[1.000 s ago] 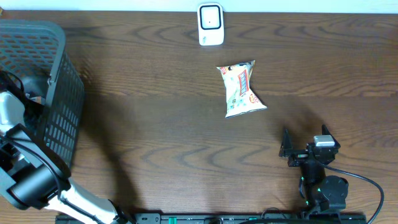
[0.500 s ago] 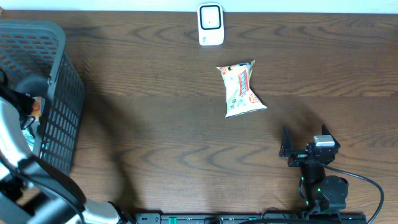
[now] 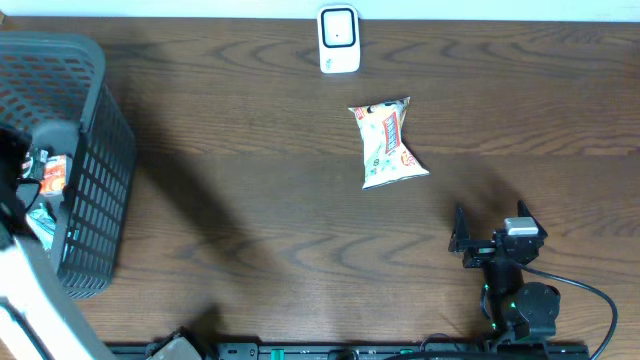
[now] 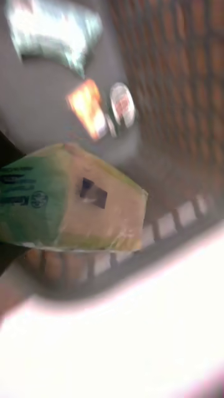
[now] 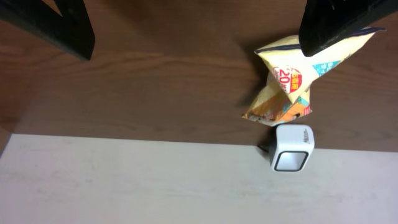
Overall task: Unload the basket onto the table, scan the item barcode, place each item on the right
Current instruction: 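Carry the green packet to the scanner and drop it by the snack bag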
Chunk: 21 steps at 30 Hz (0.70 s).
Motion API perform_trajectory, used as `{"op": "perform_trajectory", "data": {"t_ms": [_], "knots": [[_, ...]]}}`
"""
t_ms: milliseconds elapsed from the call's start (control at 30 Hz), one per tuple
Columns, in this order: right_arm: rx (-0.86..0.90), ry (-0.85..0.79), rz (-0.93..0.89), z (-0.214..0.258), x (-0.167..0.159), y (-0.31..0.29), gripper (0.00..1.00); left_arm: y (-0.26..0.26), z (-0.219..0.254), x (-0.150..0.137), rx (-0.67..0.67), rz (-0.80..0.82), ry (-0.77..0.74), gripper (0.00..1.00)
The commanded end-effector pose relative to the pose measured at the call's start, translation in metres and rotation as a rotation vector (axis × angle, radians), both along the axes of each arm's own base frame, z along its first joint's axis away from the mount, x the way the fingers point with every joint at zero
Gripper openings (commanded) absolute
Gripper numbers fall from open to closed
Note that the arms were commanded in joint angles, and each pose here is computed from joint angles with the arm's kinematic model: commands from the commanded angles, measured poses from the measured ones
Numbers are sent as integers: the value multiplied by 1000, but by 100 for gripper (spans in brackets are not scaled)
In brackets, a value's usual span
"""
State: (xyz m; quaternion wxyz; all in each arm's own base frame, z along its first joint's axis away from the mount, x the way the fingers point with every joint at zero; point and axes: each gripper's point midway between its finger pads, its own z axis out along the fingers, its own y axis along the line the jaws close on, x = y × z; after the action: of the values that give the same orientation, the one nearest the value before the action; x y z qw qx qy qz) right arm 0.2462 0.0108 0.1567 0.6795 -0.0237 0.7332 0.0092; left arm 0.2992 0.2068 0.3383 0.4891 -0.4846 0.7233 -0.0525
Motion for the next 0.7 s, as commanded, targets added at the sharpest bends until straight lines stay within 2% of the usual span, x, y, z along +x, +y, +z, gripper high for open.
{"op": "perform_trajectory", "data": {"t_ms": [0, 133, 333, 467, 667], "knots": [[-12, -1, 12, 0, 0, 2, 99, -55, 52, 2, -74, -194, -220, 19], [-12, -1, 12, 0, 0, 2, 99, -107, 70, 4, -129, -361, -288, 19], [-12, -1, 12, 0, 0, 2, 99, -201, 63, 25, -194, -666, -248, 19], [-12, -1, 12, 0, 0, 2, 99, -270, 32, 48, -197, -838, -131, 19], [-12, -1, 12, 0, 0, 2, 99, -353, -36, 71, -205, -989, 80, 19]]}}
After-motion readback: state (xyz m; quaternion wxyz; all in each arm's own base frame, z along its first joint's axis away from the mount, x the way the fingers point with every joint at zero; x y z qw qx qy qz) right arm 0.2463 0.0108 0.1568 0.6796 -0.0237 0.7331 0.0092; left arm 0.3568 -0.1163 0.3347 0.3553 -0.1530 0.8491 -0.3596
